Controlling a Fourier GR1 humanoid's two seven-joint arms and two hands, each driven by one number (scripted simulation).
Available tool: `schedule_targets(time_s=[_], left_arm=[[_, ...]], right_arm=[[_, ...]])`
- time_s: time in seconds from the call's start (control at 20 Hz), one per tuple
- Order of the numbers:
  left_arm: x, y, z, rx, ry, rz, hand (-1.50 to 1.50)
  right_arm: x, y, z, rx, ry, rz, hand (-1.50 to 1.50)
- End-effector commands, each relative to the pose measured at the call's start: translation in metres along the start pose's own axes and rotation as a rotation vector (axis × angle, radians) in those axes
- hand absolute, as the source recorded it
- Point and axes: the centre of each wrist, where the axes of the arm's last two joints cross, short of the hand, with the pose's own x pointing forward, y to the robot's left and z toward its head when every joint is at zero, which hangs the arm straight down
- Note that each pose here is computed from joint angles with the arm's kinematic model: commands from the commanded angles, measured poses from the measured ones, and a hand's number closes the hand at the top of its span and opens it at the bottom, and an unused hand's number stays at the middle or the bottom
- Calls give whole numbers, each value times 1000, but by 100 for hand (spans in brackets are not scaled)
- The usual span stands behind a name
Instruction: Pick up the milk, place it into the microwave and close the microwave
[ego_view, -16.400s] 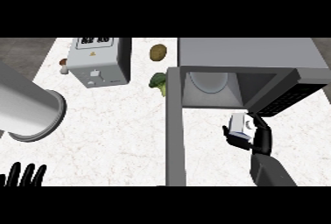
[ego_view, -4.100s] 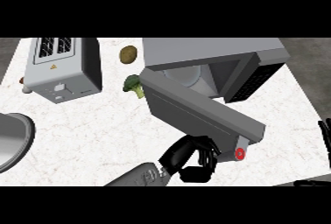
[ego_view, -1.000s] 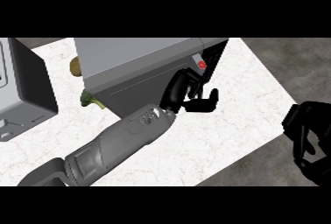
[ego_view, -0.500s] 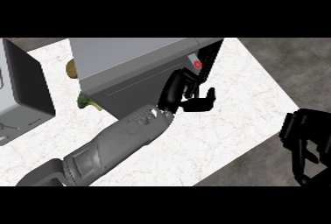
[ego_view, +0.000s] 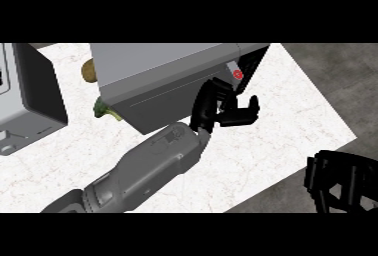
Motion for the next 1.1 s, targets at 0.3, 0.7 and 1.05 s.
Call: schedule_targets(time_s=[0.3, 0.7, 1.05], left_arm=[[-15, 34, -11, 73, 144, 283, 150], [-36, 58, -7, 7, 148, 317, 150], [-48, 68, -4, -45, 151, 343, 150]], right_arm=[[-12, 41, -3, -15, -38, -95, 150], [-10, 72, -8, -41, -51, -117, 150], [-4, 95, -16, -71, -61, -107, 150]])
